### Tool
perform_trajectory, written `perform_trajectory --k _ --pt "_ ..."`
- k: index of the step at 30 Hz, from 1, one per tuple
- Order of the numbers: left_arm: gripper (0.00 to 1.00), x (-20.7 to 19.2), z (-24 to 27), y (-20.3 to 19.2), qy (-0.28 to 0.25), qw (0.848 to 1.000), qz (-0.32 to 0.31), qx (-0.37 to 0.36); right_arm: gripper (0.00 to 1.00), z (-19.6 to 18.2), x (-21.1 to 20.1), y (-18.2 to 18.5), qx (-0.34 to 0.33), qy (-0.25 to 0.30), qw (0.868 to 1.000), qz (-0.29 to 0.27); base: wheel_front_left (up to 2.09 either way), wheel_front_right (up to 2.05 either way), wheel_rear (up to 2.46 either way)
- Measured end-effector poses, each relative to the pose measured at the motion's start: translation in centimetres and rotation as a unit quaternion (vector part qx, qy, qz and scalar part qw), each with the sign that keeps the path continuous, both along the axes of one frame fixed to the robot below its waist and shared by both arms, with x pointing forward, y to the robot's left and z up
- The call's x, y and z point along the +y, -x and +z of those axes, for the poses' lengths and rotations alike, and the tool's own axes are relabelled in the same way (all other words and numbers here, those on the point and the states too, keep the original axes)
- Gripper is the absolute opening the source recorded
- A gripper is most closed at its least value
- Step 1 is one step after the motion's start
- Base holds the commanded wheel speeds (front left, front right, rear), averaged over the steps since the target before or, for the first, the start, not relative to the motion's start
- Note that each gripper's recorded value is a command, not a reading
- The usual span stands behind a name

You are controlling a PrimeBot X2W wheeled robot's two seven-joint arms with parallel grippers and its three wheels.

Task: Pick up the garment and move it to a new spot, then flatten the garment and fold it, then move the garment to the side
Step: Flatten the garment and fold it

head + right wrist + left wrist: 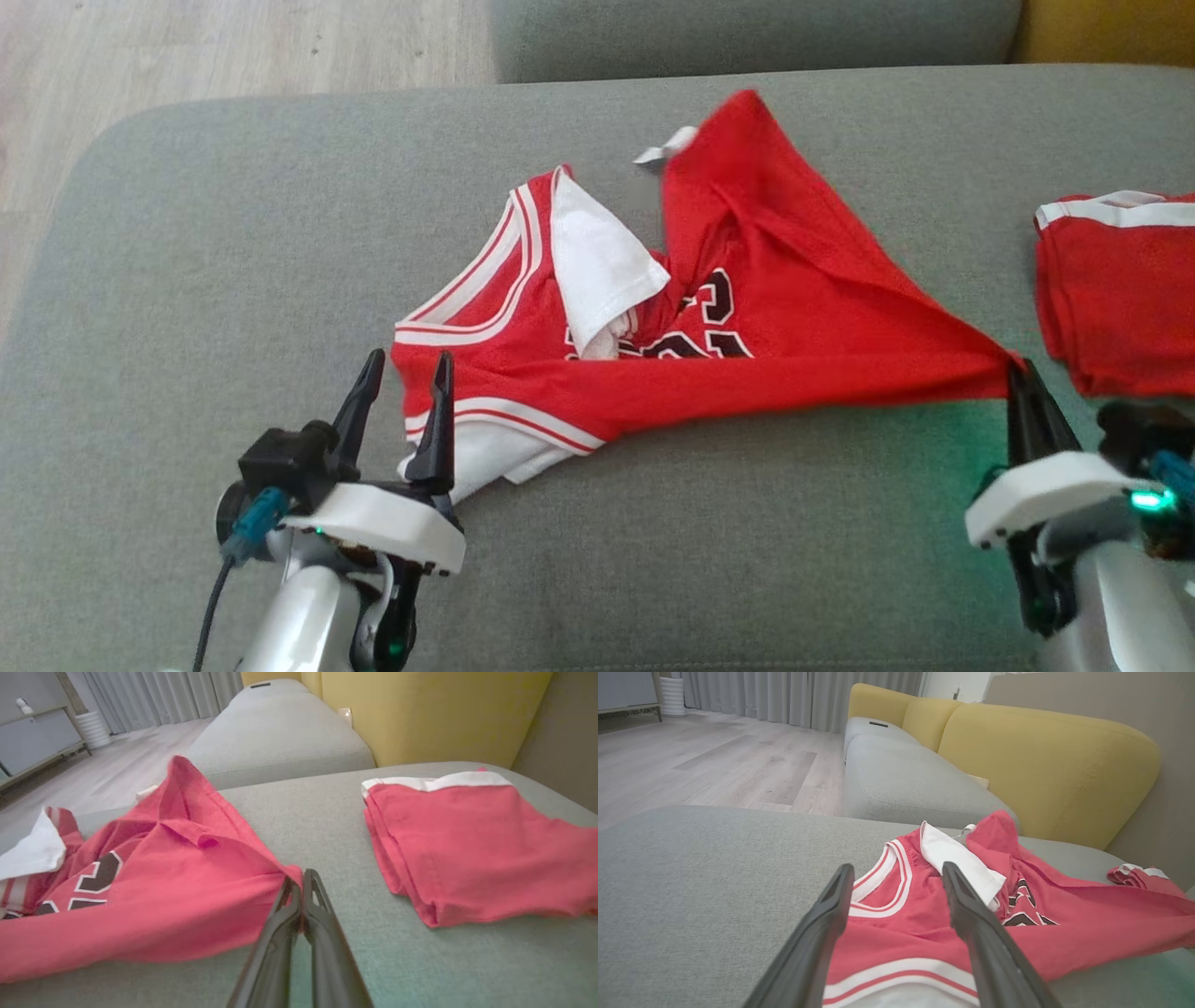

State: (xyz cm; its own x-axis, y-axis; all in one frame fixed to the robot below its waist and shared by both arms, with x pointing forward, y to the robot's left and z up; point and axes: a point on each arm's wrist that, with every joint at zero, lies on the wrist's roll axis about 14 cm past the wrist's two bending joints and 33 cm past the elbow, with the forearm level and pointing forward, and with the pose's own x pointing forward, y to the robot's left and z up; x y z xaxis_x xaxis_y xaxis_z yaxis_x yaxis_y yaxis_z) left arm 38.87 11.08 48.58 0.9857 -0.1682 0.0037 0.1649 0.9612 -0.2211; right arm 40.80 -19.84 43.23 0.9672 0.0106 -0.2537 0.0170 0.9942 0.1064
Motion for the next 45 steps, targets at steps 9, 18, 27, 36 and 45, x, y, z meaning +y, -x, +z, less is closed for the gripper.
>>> perform_trajectory --k 9,18,27,36,45 --pt "1.0 -0.3 0.3 0.1 0.0 1.0 -0.005 -0.005 0.1 -0.4 -3.2 1.7 0.014 0.018 0.999 -0.047 0.0 0.0 0.0" --pt "1.0 -0.1 1.3 0.6 0.001 1.0 -0.001 -0.018 1.0 3.4 0.4 1.5 -0.08 -0.031 0.996 -0.008 0.0 0.0 0.0" --pt "1.0 0.5 0.2 2.3 0.013 1.0 0.01 0.0 1.0 3.0 2.4 3.1 -0.087 -0.054 0.995 0.014 0.0 0.0 0.0" --pt "1.0 -1.1 -2.8 4.9 -0.006 0.999 -0.032 0.04 1.0 3.2 2.7 3.1 -0.089 -0.055 0.994 0.019 0.0 0.0 0.0" --pt "1.0 -3.2 -6.3 8.1 -0.06 0.987 -0.122 0.09 1.0 2.6 2.8 3.4 -0.081 -0.055 0.995 0.02 0.0 0.0 0.0"
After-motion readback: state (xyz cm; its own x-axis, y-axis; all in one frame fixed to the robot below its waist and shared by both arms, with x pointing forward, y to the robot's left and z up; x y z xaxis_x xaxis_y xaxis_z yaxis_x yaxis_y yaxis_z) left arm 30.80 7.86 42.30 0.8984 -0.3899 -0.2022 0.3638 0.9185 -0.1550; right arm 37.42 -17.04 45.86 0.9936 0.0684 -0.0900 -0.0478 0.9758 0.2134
